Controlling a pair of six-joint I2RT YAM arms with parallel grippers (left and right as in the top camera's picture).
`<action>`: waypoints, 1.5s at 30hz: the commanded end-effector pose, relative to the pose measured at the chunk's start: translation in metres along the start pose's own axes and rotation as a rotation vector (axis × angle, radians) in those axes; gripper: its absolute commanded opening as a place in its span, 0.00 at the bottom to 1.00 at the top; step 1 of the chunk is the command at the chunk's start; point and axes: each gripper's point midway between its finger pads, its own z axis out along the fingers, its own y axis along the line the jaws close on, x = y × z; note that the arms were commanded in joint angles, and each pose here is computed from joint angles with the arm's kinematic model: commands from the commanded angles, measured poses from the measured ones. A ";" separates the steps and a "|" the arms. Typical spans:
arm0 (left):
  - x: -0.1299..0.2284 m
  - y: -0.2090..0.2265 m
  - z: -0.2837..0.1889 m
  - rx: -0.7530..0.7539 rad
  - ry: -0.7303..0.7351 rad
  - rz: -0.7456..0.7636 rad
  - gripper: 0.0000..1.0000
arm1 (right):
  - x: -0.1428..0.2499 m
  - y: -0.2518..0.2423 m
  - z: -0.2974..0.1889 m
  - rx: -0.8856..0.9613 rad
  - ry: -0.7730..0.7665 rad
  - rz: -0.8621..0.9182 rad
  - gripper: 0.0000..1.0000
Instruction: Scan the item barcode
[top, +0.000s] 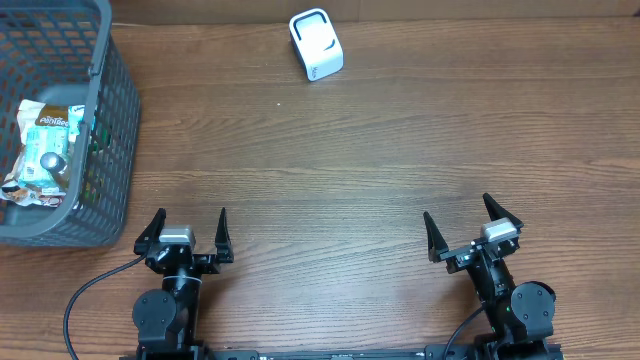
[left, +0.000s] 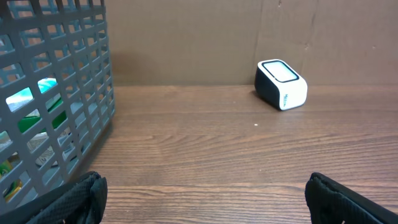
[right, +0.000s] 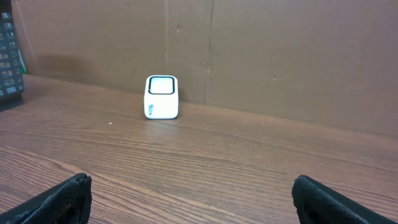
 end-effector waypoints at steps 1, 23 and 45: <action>-0.001 -0.001 0.000 0.004 -0.006 0.023 1.00 | 0.003 0.000 0.000 0.002 -0.001 -0.001 1.00; -0.081 -0.045 -0.021 0.257 -0.266 0.025 1.00 | 0.003 0.000 0.000 0.002 0.000 -0.001 1.00; -0.306 -0.057 -0.025 0.308 0.293 0.017 1.00 | 0.003 0.000 0.000 0.002 0.000 -0.001 1.00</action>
